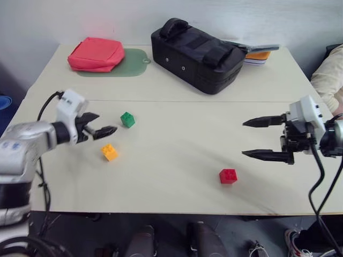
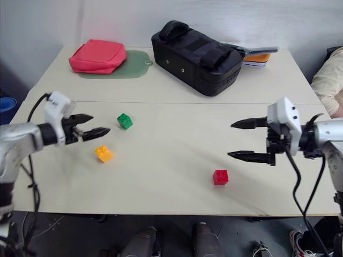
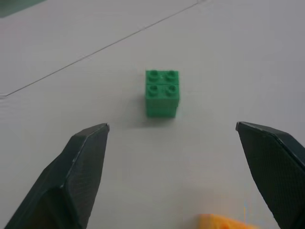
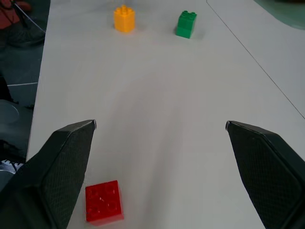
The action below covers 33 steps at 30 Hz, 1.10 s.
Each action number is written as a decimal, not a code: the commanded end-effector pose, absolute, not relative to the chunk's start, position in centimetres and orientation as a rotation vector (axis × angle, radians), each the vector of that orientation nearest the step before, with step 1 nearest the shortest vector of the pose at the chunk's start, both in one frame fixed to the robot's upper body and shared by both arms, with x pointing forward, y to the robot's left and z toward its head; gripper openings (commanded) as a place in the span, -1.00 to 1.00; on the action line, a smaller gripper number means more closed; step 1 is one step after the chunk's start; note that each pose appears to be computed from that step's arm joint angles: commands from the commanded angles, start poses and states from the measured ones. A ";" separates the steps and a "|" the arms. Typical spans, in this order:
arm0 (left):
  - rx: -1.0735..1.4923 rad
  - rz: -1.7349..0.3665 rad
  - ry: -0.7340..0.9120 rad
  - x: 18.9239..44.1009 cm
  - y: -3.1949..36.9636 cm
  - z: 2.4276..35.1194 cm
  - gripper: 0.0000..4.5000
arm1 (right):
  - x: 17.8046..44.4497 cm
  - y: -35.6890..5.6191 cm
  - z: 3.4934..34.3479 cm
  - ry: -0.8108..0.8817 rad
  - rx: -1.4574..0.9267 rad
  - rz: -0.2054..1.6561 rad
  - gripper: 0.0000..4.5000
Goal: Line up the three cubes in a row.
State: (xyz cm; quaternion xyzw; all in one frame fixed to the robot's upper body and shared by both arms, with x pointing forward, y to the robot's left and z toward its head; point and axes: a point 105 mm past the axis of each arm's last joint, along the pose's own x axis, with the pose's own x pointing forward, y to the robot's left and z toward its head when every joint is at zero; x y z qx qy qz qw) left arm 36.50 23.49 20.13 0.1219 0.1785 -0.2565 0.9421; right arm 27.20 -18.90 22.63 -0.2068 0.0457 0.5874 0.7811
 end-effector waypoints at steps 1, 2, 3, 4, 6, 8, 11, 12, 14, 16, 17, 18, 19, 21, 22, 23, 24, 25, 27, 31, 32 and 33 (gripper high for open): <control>0.325 -0.502 0.406 38.6 23.5 19.4 1.00 | 26.7 -17.9 23.5 0.047 -0.457 1.285 0.99; 0.304 -0.523 0.410 39.2 23.0 19.3 1.00 | 26.7 -17.6 23.4 0.044 -0.454 1.289 0.99; 0.292 -0.539 0.423 39.7 22.6 19.1 1.00 | 26.7 -17.4 23.3 0.039 -0.451 1.293 0.99; 0.301 -0.549 0.427 40.1 22.3 18.9 1.00 | 26.6 -17.1 23.2 0.034 -0.447 1.296 0.99; 0.332 -0.544 0.449 41.0 22.0 18.3 1.00 | 26.5 -16.6 23.2 0.023 -0.441 1.302 0.99; 0.354 -0.574 0.439 41.8 21.1 18.3 1.00 | 26.3 -16.2 23.2 0.013 -0.437 1.311 0.99; 0.390 -0.605 0.449 42.6 20.2 17.9 1.00 | 25.9 -15.5 23.6 -0.001 -0.438 1.331 0.99; 0.410 -0.609 0.450 42.8 20.1 17.8 1.00 | 25.7 -15.4 23.7 -0.005 -0.440 1.336 0.99; 0.438 -0.607 0.450 43.3 19.9 17.8 1.00 | 25.4 -15.2 24.0 -0.014 -0.446 1.340 0.99; 0.431 -0.611 0.448 43.7 19.7 17.8 1.00 | 25.2 -15.1 24.1 -0.017 -0.447 1.339 0.99; 0.426 -0.611 0.452 43.7 19.6 17.8 1.00 | 25.2 -15.1 24.1 -0.016 -0.447 1.338 0.99; 0.427 -0.608 0.462 43.8 19.6 17.6 1.00 | 25.1 -15.1 24.1 -0.016 -0.449 1.336 0.99; 0.429 -0.605 0.470 43.9 19.7 17.4 1.00 | 25.1 -15.0 24.1 -0.015 -0.451 1.334 0.99; 0.433 -0.600 0.485 44.0 19.8 17.0 0.92 | 25.1 -15.1 24.0 -0.014 -0.452 1.329 1.00; 0.435 -0.597 0.490 44.0 19.9 16.9 0.83 | 25.1 -15.1 24.0 -0.014 -0.454 1.327 1.00; 0.434 -0.590 0.495 44.1 20.0 16.8 0.75 | 25.1 -15.1 24.0 -0.014 -0.456 1.325 1.00; 0.423 -0.585 0.496 44.1 20.0 16.8 0.63 | 25.1 -15.1 24.0 -0.015 -0.457 1.322 1.00; 0.411 -0.584 0.493 44.2 20.0 16.9 0.49 | 25.2 -15.1 24.0 -0.016 -0.458 1.319 1.00; 0.402 -0.585 0.488 44.3 19.9 17.1 0.21 | 25.2 -15.2 24.1 -0.018 -0.460 1.315 1.00; 0.404 -0.613 0.478 44.2 19.7 17.2 -0.33 | 25.6 -15.6 24.0 -0.011 -0.476 1.305 1.00; 0.407 -0.619 0.476 44.2 19.7 17.2 -0.32 | 25.6 -15.6 24.0 -0.008 -0.478 1.306 1.00; 0.410 -0.625 0.474 44.1 19.7 17.3 -0.32 | 25.6 -15.6 24.0 -0.007 -0.478 1.307 1.00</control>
